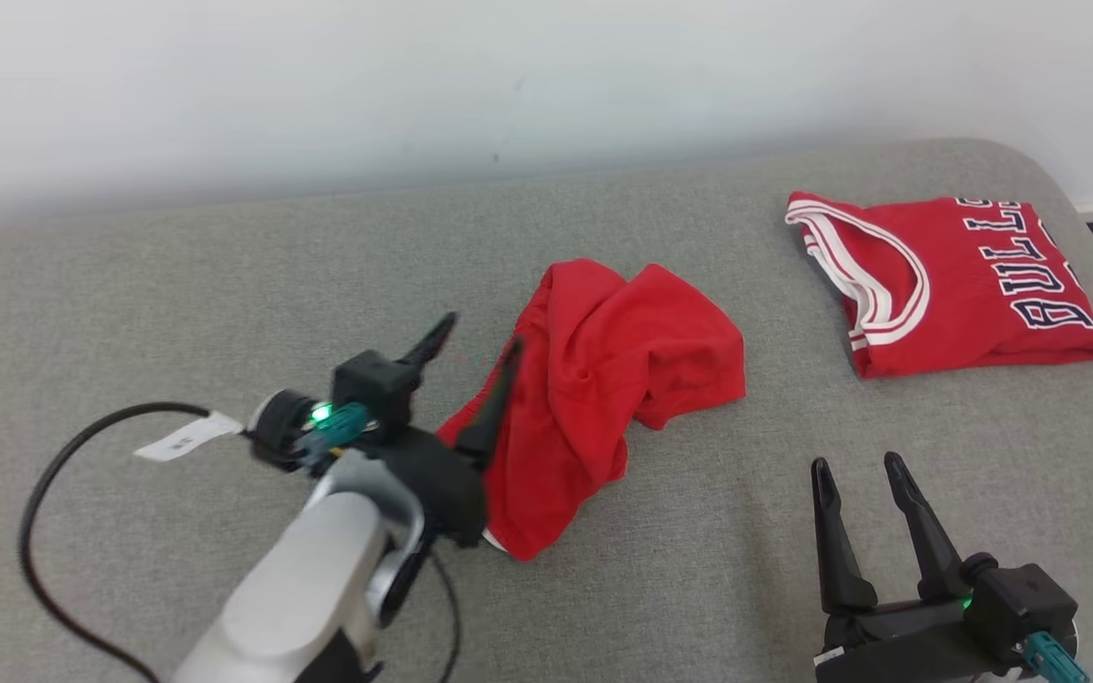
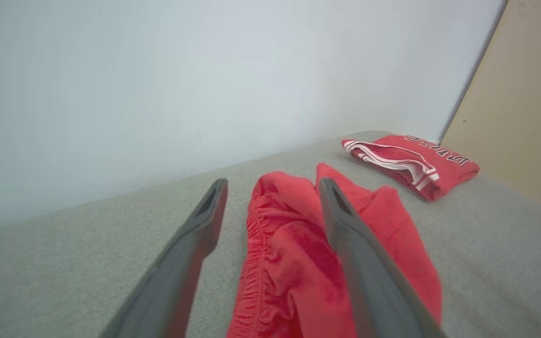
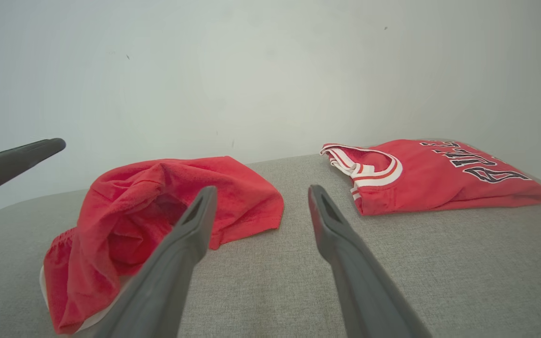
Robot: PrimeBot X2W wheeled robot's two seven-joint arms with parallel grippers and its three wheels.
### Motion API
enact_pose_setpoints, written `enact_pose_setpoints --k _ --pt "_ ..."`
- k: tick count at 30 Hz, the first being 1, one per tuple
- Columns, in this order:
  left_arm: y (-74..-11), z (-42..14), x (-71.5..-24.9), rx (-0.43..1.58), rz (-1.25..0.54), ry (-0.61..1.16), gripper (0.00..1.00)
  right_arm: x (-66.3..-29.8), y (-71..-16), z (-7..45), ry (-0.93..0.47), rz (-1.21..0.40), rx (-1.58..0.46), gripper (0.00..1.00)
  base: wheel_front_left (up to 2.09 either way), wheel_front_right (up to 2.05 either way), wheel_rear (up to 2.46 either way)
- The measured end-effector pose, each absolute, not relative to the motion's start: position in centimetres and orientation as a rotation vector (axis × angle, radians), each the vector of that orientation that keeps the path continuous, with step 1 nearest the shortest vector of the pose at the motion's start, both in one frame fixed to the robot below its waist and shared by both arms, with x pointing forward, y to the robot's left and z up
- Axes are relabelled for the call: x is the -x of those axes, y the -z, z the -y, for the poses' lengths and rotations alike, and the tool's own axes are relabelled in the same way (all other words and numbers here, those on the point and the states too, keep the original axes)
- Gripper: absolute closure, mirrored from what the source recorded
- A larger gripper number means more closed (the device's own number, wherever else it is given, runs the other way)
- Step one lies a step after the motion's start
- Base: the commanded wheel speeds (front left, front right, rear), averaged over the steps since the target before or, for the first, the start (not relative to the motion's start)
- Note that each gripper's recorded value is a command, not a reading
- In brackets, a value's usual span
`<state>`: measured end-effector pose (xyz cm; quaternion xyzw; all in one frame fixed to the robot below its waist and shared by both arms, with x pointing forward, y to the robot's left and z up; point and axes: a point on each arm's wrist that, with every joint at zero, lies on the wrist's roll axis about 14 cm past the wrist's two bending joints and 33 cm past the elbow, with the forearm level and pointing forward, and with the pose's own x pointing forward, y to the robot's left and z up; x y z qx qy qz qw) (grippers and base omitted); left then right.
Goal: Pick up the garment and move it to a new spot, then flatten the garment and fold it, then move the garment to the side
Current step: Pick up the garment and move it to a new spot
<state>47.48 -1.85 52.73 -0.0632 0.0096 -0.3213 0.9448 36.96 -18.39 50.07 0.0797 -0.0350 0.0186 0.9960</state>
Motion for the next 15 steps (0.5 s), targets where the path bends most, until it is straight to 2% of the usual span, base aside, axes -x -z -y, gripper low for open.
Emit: enact_pose_setpoints --k 7,15 --pt "-48.8 -2.6 -47.5 0.06 -0.106 0.567 0.0 -37.0 -50.1 18.6 -0.031 0.071 -0.165 0.0 0.0 0.0 0.0" --pt "-44.7 -3.4 -46.3 0.045 -0.216 0.563 0.0 -36.9 -49.5 19.1 -0.011 0.054 -0.171 0.0 0.0 0.0 0.0"
